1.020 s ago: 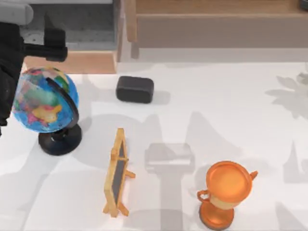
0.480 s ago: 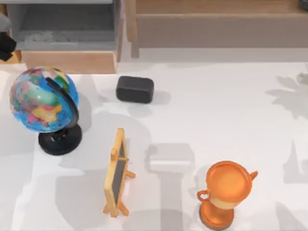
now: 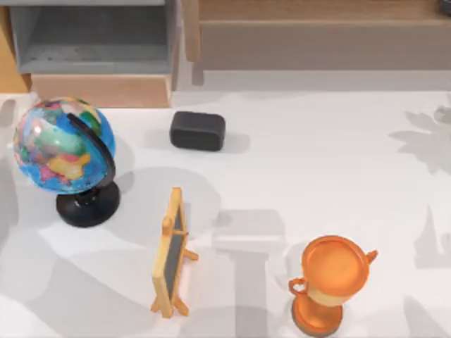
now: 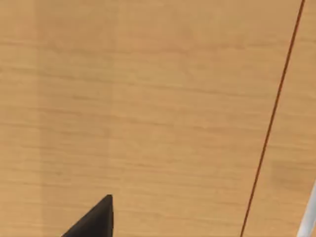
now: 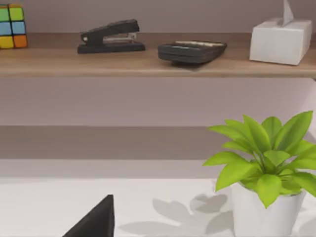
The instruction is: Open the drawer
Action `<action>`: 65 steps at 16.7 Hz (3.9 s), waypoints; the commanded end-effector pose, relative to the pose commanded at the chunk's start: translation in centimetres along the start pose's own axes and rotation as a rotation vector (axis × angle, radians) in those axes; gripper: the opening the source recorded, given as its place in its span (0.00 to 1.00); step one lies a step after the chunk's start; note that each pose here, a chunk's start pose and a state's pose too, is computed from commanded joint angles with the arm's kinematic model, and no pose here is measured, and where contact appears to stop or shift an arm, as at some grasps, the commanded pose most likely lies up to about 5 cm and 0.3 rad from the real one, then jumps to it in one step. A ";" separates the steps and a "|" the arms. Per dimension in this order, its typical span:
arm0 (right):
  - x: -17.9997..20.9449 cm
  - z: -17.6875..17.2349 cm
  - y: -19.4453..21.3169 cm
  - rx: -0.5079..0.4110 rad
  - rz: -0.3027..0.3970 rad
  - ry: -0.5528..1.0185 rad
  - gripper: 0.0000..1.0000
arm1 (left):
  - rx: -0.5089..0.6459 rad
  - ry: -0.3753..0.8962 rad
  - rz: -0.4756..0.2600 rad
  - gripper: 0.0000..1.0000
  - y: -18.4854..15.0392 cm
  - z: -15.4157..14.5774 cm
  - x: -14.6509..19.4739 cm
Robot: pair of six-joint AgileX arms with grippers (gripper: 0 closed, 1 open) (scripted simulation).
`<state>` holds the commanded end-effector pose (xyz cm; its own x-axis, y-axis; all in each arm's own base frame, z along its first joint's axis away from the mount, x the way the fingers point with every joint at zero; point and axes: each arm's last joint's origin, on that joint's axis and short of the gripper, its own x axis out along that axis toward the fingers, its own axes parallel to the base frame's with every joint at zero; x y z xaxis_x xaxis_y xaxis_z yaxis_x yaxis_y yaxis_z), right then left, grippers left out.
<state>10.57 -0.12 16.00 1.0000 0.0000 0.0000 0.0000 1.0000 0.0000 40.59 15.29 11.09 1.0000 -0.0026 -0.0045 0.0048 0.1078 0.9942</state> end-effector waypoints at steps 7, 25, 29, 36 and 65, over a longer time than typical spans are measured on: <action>0.0 0.0 0.0 0.000 0.000 0.000 1.00 | 0.108 -0.018 0.004 1.00 -1.4 -2.0 0.2; 0.0 0.0 0.0 0.000 0.000 0.000 1.00 | 0.108 -0.018 0.004 0.55 -1.4 -1.9 2.7; 0.0 0.0 0.0 0.000 0.000 0.000 1.00 | 0.108 -0.018 0.004 0.25 -1.4 -1.9 2.7; 0.0 0.0 0.0 0.000 0.000 0.000 1.00 | 0.108 -0.018 0.004 0.00 -1.4 -1.9 2.7; 0.0 0.0 0.0 0.000 0.000 0.000 1.00 | 0.093 -0.013 -0.019 0.00 -2.1 -2.3 -10.0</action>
<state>10.57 -0.12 16.00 1.0000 0.0000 0.0000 0.0000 1.0000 0.0000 30.63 17.41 8.82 0.9996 -0.0169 -0.0230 0.0233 0.0149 0.9996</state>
